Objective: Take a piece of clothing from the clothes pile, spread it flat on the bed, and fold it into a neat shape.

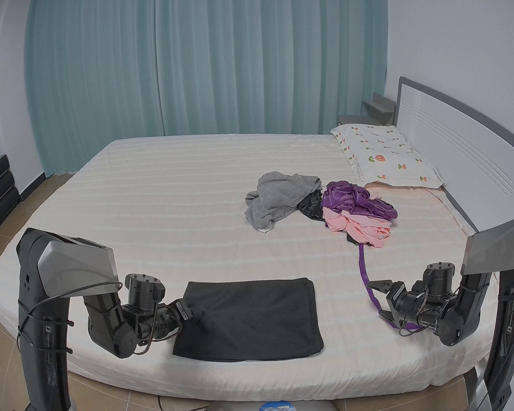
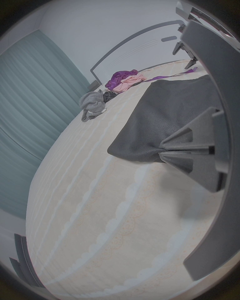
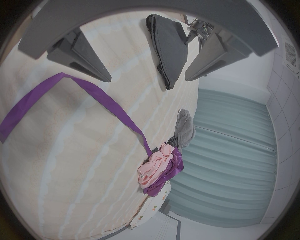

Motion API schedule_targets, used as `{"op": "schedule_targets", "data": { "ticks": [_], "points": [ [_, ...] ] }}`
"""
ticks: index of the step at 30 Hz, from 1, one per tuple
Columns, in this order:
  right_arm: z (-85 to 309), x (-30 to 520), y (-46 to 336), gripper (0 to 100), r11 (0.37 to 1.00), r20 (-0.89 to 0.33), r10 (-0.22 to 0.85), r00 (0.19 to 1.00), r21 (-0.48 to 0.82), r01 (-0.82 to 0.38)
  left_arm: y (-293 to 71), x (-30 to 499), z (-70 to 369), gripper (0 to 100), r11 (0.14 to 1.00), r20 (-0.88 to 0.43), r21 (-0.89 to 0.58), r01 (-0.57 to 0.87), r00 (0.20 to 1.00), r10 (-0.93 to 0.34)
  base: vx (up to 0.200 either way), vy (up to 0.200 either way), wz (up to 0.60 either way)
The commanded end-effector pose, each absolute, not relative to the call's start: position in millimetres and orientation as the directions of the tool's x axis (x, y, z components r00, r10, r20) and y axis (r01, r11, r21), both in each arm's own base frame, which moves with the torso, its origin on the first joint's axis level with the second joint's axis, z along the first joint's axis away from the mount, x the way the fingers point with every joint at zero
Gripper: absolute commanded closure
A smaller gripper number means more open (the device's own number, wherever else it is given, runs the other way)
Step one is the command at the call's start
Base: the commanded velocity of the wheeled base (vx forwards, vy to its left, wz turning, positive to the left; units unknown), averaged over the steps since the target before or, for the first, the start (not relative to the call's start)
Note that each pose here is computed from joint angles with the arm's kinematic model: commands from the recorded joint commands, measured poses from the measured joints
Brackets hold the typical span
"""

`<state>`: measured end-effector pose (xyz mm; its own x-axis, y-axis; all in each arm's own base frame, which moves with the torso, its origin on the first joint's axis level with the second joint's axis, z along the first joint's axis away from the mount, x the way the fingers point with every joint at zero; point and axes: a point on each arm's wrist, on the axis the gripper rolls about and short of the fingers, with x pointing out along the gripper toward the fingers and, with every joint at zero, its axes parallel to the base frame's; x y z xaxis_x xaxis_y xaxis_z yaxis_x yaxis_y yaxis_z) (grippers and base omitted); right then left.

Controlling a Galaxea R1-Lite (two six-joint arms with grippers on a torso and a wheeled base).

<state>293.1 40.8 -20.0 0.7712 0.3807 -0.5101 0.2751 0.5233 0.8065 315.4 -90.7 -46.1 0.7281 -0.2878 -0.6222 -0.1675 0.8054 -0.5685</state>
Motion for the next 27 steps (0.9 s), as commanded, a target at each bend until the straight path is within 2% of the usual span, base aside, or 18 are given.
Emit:
{"op": "schedule_targets", "data": {
  "ticks": [1, 27],
  "points": [
    [-20.4, 293.0, 41.3, 0, 0.524, -0.511, 0.382, 0.77, 0.806, 0.275, -90.8, 315.6, -44.5, 100, 0.798, -0.618, -0.578, -0.173, 0.731, -0.289, 0.0, 0.2, 0.0],
    [-20.6, 292.6, 41.3, 0, 0.525, -0.512, 0.382, 0.769, 0.805, 0.276, -85.9, 313.3, -40.4, 100, 0.778, -0.618, -0.593, -0.207, 0.736, -0.275, 0.0, 0.2, 0.0]
  ]
}}
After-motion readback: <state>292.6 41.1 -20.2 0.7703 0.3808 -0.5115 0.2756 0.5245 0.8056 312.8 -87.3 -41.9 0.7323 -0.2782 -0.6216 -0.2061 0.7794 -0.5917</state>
